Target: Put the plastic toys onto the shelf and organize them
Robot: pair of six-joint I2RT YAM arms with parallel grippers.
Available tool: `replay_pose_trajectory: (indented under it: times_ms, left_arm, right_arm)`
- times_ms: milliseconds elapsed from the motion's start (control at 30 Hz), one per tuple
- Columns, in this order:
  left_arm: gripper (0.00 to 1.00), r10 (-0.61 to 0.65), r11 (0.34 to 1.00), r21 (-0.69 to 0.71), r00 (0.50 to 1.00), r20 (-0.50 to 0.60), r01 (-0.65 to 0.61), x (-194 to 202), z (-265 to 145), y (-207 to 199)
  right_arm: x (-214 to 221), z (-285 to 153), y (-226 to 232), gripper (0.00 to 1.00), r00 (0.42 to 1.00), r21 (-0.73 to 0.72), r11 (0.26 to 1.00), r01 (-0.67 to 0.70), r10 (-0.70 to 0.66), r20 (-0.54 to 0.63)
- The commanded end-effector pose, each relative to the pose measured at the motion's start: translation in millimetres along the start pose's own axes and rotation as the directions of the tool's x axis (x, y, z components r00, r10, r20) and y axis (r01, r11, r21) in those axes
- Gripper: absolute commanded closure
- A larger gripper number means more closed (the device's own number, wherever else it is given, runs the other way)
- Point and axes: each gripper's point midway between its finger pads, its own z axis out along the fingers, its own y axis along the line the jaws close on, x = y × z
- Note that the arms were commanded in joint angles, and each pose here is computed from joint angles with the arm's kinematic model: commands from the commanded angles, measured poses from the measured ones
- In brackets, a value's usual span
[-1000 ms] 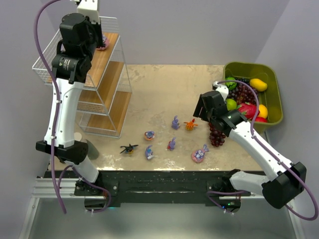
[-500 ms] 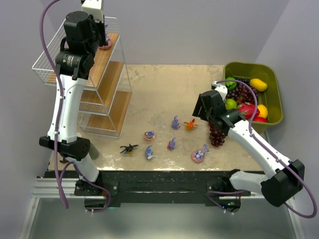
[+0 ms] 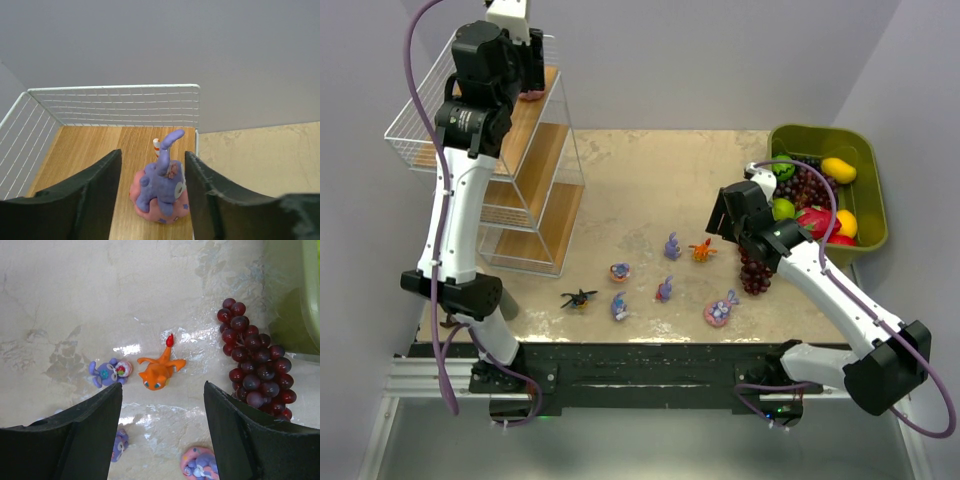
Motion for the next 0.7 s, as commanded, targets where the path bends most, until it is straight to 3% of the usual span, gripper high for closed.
replay_pose_trajectory:
  times_ms: [0,267,500,667]
  left_arm:
    - [0.37,-0.023,1.0,0.01,0.996,0.084,0.023,-29,-18,6]
    - [0.28,-0.044,0.999,0.021,0.991,0.126,0.041,-45,-37,9]
    - [0.22,-0.121,0.991,0.079,0.971,0.207,0.106,-73,-80,10]
    - [0.02,-0.168,0.98,0.141,0.96,0.223,0.139,-78,-110,7]
  right_arm:
    - [-11,1,5,0.3,0.999,-0.014,1.0,-0.027,0.028,0.031]
    - [-8,-2,5,0.3,0.999,-0.024,0.999,-0.042,0.043,0.026]
    - [-7,-6,7,0.3,0.999,-0.038,0.998,-0.046,0.046,0.016]
    - [-11,-11,11,0.27,0.999,-0.059,0.998,-0.038,0.038,0.009]
